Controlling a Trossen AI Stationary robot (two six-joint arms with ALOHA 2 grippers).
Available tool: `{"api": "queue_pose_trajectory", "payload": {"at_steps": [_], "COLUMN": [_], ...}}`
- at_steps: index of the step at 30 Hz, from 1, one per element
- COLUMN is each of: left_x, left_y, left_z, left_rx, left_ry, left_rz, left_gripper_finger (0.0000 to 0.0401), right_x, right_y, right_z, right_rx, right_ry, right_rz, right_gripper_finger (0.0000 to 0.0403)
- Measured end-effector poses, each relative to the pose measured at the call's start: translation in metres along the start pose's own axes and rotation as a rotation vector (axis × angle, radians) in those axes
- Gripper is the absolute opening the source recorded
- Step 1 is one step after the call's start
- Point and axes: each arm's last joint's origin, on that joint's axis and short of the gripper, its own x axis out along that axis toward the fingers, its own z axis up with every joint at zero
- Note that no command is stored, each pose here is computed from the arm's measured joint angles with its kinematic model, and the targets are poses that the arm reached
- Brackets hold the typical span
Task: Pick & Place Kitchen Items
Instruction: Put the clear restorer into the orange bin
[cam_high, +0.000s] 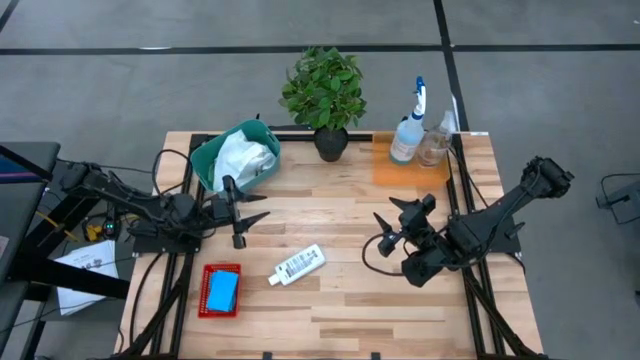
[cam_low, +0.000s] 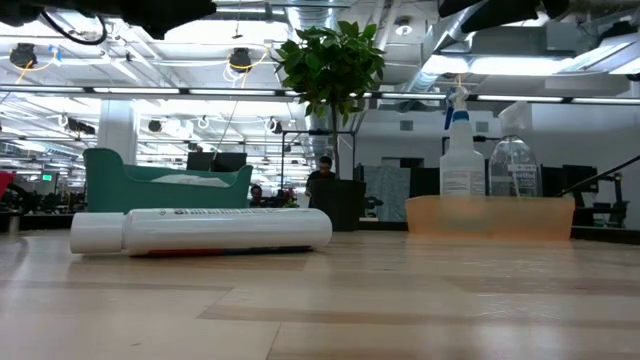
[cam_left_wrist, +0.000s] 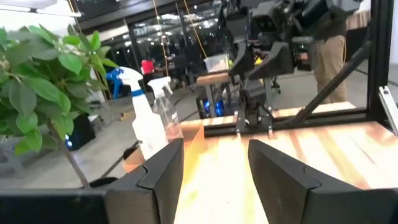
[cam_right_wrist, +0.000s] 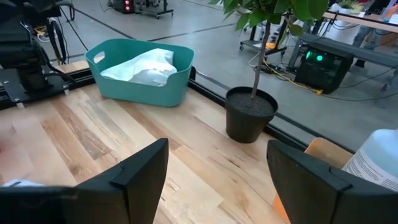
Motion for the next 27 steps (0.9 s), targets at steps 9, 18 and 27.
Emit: {"api": "queue_pose_trajectory", "payload": {"at_steps": [9, 18, 27], "left_x": [0.0, -0.004, -0.008], "left_y": [-0.001, -0.009, -0.016], "left_z": [-0.005, -0.007, -0.008], "left_rx": [0.011, -0.003, -0.041], "left_ry": [0.048, 0.073, 0.093], "left_rz": [-0.012, -0.067, -0.115], "left_gripper_finger": [0.0179, 0.0184, 0.0183], "right_x": [-0.005, -0.015, -0.017], "right_y": [0.002, 0.002, 0.005], "right_z": [-0.001, 0.0, 0.01], "right_rx": [-0.008, -0.063, -0.147], "right_ry": [0.0, -0.016, -0.028], "right_rz": [0.023, 0.056, 0.068], "right_gripper_finger": [0.0265, 0.0265, 0.0265]}}
